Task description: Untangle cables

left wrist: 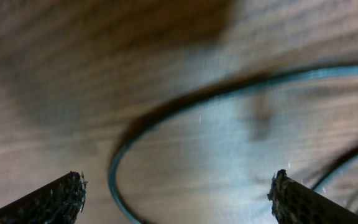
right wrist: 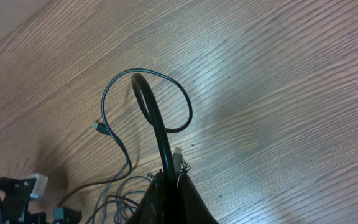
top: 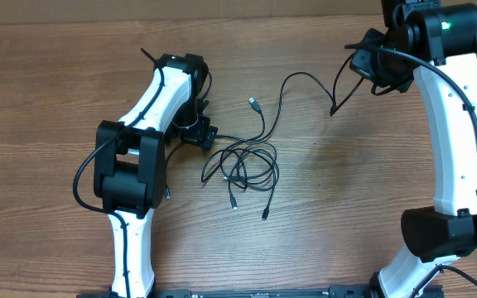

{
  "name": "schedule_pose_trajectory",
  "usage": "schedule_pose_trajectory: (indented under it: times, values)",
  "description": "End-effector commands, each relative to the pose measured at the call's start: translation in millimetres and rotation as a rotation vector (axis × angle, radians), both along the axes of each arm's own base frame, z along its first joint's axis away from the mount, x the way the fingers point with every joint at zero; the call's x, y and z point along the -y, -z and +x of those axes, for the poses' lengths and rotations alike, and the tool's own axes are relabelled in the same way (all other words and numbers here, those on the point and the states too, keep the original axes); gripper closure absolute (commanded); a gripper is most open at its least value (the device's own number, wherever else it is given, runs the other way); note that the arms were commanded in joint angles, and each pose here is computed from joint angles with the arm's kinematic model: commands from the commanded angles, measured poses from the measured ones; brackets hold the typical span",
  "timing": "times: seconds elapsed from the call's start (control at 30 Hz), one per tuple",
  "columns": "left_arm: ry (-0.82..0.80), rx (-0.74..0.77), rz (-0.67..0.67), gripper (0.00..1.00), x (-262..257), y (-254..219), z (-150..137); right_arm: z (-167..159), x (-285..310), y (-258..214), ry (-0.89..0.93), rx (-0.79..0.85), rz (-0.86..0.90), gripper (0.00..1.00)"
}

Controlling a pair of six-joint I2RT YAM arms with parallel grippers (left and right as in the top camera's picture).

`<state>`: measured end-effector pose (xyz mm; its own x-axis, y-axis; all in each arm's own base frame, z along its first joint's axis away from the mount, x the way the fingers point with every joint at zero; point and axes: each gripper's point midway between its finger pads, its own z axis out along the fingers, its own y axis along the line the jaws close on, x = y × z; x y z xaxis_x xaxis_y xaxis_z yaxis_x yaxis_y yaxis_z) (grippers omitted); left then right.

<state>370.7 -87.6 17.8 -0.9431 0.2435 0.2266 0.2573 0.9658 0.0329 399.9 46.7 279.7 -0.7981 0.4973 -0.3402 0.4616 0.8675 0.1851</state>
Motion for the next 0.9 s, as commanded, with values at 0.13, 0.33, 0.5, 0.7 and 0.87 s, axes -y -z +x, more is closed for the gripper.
schedule_pose_trajectory:
  times: [0.13, 0.33, 0.5, 0.7, 0.87]
  values:
    - [0.111, 0.044, -0.045, 0.04, 1.8, 5.3, 14.2, 1.8, 1.5, -0.4, -0.033, 0.006, -0.013, 0.96]
    - [0.104, 0.076, -0.052, 0.19, -0.8, 6.7, 23.1, 1.3, 1.6, -0.2, -0.036, 0.004, -0.015, 0.96]
    - [0.091, 0.086, -0.055, 0.33, -5.1, 7.0, 26.4, 3.5, 1.3, -1.2, -0.035, 0.013, -0.014, 0.96]
    - [0.145, 0.058, -0.145, 0.34, 7.4, 6.7, 20.6, 4.7, 1.1, -1.7, -0.035, 0.019, -0.013, 0.96]
    - [0.147, 0.058, -0.139, 0.37, 6.4, 6.7, 20.7, 5.4, 1.0, -2.0, -0.035, 0.022, -0.012, 0.96]
